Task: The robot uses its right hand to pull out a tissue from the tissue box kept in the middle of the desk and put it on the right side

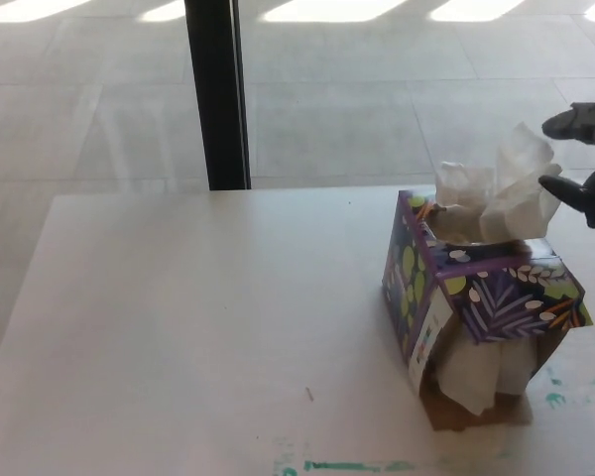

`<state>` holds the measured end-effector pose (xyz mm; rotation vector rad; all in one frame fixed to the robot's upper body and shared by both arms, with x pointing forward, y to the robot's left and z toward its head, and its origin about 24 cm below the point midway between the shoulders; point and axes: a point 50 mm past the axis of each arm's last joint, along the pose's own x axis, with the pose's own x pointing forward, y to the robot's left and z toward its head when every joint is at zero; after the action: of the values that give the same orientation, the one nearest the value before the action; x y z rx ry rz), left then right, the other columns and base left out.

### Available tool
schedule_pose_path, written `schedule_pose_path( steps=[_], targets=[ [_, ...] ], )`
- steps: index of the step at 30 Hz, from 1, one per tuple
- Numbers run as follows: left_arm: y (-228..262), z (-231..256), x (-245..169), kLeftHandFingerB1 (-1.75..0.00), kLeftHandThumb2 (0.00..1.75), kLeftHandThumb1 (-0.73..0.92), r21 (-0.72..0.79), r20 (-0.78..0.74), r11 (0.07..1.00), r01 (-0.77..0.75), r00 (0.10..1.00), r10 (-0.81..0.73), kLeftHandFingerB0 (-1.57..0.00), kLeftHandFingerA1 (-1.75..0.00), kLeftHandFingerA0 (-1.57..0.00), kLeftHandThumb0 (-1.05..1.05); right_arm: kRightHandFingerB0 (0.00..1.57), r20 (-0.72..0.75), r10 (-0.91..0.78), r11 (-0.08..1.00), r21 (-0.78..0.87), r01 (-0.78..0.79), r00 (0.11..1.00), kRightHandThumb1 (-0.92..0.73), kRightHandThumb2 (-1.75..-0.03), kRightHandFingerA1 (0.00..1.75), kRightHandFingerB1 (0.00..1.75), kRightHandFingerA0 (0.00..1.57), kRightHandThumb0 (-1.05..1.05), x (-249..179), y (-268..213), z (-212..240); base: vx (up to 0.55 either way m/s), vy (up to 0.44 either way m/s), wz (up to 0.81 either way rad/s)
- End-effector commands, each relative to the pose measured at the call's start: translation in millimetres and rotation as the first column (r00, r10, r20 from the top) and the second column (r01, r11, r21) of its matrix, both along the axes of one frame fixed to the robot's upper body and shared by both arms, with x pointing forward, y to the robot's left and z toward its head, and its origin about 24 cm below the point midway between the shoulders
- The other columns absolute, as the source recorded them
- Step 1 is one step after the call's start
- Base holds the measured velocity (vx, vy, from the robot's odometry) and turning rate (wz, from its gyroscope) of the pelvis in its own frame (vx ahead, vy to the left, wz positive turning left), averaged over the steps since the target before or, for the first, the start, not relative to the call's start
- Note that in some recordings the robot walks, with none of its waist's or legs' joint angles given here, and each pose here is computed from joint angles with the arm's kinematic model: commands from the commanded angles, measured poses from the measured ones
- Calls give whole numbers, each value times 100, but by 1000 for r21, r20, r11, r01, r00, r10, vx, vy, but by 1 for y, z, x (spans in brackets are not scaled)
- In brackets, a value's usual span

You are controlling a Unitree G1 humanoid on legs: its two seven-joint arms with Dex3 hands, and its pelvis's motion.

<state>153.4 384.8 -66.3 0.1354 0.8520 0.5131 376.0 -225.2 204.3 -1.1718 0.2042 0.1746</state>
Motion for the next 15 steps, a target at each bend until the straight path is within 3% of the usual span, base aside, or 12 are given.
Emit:
schedule_pose_path(
  steps=[1,2,7,8,9,11,15],
  targets=[
    [8,6,-2,-82,102,78,30,-2,999,20,1000,-19,-46,-59,-70,-105,10,-42,21,996,-82,-24,999,-70,-107,66,35,39,-82,1,1,2,0,0,0],
    [7,6,-1,-82,101,79,32,-3,999,24,1000,-24,-46,-60,-71,-105,8,-46,32,994,-104,-37,998,-71,-109,84,39,53,-84,1,6,3,0,0,0],
    [7,6,-2,-82,100,80,33,-6,999,29,1000,-29,-46,-59,-70,-105,11,-55,47,991,-123,-54,997,-75,-108,85,40,56,-90,2,17,4,0,0,0],
    [7,6,-2,-83,100,80,34,-9,999,30,1000,-30,-47,-59,-70,-105,17,-54,64,989,-132,-70,996,-90,-68,85,26,54,-86,2,21,5,0,0,0],
    [7,5,-3,-83,99,80,24,-8,1000,17,1000,-17,-46,-59,-70,-105,18,-53,71,988,-132,-78,996,-90,-68,90,27,56,-87,3,23,4,0,0,0],
    [7,5,-3,-85,98,80,28,-7,999,24,1000,-24,-47,-61,-71,-105,20,-56,77,990,-117,-83,995,-89,-67,77,27,51,-88,3,25,4,0,0,0],
    [7,5,-4,-84,97,82,44,-11,998,38,999,-37,-47,-60,-71,-105,23,-36,76,992,-101,-80,996,-87,-66,74,28,53,-84,4,26,5,0,0,0]
  ],
)
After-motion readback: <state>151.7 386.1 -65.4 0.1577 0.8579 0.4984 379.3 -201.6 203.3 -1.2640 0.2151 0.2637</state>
